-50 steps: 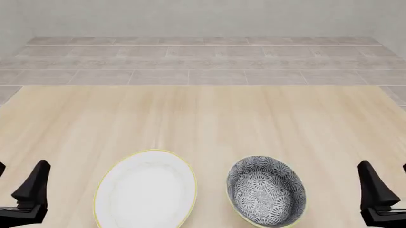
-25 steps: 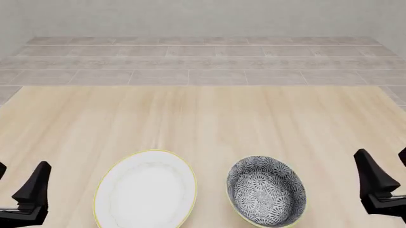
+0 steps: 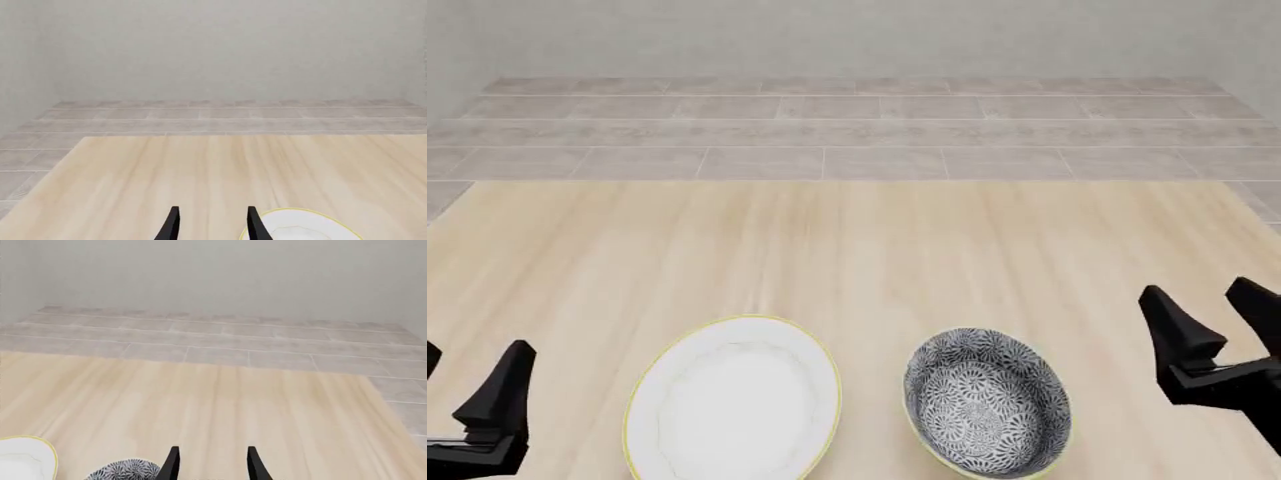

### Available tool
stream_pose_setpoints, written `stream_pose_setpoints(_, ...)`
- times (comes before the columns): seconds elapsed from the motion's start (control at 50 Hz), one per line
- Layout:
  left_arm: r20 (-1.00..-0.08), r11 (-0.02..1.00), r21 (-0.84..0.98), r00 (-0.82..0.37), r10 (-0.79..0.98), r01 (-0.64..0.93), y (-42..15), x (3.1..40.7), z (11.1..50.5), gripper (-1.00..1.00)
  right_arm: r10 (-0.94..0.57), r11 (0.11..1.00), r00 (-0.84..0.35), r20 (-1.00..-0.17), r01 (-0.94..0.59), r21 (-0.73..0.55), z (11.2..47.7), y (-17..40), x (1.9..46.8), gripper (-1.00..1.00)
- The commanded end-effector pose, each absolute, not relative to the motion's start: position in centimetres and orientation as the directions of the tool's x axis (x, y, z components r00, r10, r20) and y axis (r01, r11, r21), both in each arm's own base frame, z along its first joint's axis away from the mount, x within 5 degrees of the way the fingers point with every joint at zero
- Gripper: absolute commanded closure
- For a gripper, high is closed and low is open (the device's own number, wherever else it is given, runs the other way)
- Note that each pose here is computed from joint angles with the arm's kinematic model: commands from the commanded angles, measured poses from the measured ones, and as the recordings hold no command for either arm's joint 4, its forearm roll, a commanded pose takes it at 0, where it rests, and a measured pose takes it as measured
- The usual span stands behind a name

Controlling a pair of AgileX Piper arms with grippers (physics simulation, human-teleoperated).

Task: Put the bowl on the plate.

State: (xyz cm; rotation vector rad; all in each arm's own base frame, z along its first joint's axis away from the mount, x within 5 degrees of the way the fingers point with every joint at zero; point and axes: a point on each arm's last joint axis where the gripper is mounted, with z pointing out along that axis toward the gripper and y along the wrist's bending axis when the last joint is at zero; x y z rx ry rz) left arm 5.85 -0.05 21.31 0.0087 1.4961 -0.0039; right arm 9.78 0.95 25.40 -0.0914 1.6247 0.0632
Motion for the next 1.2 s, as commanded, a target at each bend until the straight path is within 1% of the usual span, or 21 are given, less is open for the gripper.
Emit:
stream_pose_setpoints(0.02,-0.997,1.0,0.006,0.077,0.005,0.007,0.0,5.8,21.3,-1.0,-0.032,0.993,-0.104,-0.994,-0.116,-0.02,25.4,1.3,11.2,-1.0)
stream_pose_setpoints(0.52,-0.997,1.0,0.007,0.081,0.006,0.006,0.0,6.1,21.5,-1.0,-0.115,0.986,-0.197,-0.974,-0.142,-0.087,25.3,1.6,13.1,-1.0)
stream_pose_setpoints(0.72,-0.997,1.0,0.006,0.083,0.006,0.004,0.0,6.5,21.6,-1.0,-0.138,0.983,-0.212,-0.967,-0.152,-0.107,25.5,1.7,13.3,-1.0)
stream_pose_setpoints(1.2,-0.996,1.0,0.005,0.085,0.005,0.003,0.0,6.7,21.7,-1.0,-0.154,0.971,-0.258,-0.954,-0.218,-0.098,25.1,2.7,13.7,-1.0)
